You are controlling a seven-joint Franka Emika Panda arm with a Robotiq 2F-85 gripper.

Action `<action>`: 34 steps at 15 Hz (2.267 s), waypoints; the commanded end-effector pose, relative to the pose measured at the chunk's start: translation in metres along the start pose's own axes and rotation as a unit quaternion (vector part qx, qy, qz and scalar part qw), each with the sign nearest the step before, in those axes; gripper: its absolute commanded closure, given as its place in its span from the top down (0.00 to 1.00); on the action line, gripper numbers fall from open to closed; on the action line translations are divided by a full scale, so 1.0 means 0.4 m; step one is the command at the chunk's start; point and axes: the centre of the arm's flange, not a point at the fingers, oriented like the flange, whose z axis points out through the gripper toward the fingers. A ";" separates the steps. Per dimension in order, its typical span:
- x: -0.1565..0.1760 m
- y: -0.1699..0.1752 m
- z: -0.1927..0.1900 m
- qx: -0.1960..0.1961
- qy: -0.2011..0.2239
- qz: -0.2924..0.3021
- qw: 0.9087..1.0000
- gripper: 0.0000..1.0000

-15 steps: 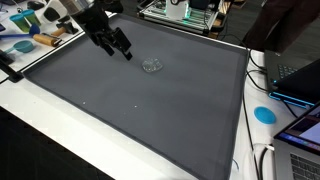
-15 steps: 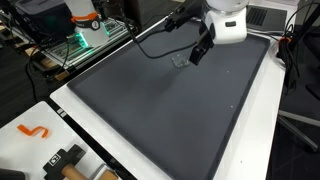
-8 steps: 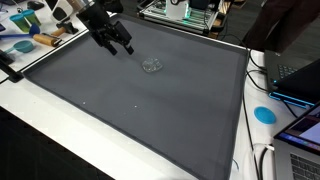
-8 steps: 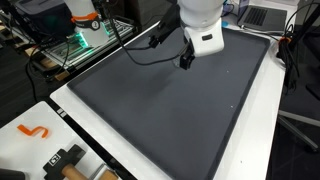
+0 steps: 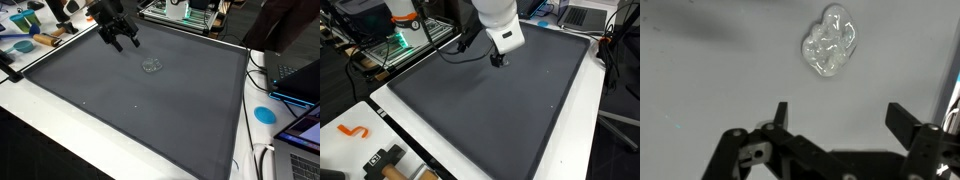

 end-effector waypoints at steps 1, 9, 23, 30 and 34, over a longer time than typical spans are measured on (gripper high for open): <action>-0.081 -0.007 -0.004 0.008 0.020 -0.026 0.999 1.00; -0.135 -0.030 -0.002 -0.007 0.031 -0.044 0.999 1.00; -0.174 -0.145 0.013 -0.044 0.022 -0.061 0.997 1.00; -0.157 -0.237 0.009 -0.098 -0.008 -0.034 0.995 1.00; -0.140 -0.305 -0.003 -0.150 -0.023 -0.031 0.988 1.00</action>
